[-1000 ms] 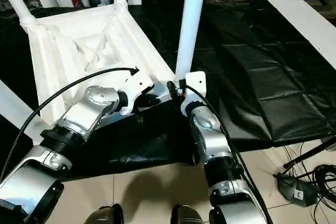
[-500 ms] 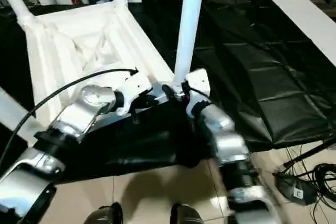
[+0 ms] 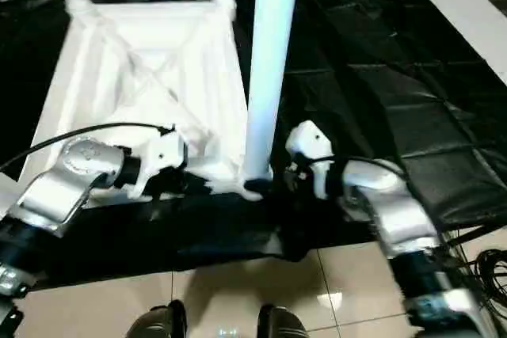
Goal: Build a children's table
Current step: Rotate leg to tighten
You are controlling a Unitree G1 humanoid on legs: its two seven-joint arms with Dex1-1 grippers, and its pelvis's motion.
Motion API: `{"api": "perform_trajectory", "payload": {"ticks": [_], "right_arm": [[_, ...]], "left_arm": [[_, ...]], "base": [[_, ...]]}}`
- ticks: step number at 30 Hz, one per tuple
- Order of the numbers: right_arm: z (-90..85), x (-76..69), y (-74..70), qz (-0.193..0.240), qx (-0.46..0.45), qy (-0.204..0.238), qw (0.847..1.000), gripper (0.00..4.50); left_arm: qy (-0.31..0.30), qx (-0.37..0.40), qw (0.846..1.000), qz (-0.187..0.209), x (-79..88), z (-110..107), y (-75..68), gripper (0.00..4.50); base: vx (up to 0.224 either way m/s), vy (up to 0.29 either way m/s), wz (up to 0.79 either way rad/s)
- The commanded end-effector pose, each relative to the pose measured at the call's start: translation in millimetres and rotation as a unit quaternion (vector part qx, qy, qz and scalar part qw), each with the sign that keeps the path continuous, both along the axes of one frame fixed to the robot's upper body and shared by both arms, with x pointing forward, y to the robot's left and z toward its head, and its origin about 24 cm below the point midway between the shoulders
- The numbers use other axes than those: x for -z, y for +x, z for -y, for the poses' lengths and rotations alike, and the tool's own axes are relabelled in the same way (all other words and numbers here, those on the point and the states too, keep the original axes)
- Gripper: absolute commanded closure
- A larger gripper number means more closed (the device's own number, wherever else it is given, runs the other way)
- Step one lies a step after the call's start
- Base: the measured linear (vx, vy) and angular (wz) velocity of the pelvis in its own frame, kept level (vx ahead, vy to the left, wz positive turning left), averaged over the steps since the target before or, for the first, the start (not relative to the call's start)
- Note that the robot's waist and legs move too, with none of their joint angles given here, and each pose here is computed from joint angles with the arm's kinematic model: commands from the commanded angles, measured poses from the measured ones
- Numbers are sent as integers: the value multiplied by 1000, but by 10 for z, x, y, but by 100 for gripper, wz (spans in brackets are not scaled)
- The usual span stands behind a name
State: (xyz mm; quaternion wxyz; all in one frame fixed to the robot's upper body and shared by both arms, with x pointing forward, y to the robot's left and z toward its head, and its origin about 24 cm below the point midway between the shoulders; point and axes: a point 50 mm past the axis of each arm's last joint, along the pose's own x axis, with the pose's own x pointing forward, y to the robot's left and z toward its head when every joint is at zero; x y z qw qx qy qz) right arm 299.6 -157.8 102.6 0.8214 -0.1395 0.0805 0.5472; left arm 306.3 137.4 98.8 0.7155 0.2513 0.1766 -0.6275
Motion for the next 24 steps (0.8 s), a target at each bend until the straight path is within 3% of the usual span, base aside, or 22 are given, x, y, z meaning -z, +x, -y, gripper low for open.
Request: {"api": "perform_trajectory", "payload": {"ticks": [1,24], "right_arm": [[-32,63,-46,-13,-21,-9,1000,8],[-106,219,2,-42,-37,-23,998,176]], "left_arm": [[14,43,998,-38,123,77,-120,450],[19,24,999,-39,149,73,-97,450]], "base": [[0,0,0],[0,0,0]]}}
